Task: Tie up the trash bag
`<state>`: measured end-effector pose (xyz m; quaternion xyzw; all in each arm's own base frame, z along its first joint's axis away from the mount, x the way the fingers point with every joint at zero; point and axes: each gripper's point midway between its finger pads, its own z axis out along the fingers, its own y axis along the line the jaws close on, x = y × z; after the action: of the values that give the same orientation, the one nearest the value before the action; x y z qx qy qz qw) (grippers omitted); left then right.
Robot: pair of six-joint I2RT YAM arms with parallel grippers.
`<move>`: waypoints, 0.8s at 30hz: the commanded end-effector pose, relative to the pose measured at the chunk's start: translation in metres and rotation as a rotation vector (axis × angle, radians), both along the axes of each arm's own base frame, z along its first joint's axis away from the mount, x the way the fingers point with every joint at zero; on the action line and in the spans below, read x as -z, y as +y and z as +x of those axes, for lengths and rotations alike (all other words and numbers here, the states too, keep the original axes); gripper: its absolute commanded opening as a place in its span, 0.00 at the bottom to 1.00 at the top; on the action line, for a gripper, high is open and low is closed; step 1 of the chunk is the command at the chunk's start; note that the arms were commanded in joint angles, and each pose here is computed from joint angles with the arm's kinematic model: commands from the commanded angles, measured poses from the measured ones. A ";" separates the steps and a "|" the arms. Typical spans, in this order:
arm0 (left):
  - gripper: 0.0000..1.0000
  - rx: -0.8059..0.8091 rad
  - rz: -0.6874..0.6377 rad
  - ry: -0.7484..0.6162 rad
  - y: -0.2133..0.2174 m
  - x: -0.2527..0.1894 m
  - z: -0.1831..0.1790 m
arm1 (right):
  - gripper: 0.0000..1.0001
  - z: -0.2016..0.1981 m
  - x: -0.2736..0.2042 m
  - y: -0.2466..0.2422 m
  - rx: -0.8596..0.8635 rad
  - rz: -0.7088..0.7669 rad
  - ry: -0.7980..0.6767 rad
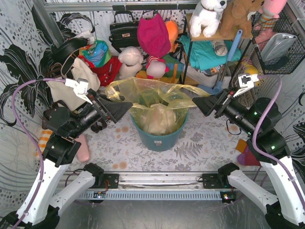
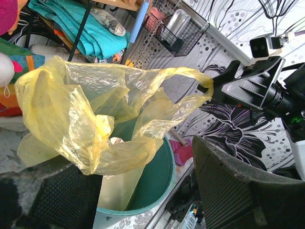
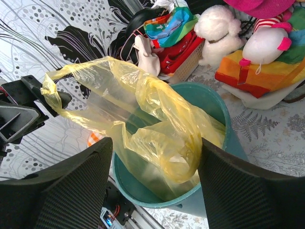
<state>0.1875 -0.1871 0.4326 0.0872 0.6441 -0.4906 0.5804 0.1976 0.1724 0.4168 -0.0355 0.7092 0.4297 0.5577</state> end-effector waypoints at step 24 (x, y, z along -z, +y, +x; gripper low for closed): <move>0.60 0.364 -0.203 -0.308 -0.053 -0.144 0.000 | 0.29 0.014 -0.152 0.066 -0.366 0.371 -0.332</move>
<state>0.2128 -0.2435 0.5029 0.1579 0.5586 -0.6130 0.5360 0.2316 0.2476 0.4757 -0.0840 0.6105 0.6049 0.5043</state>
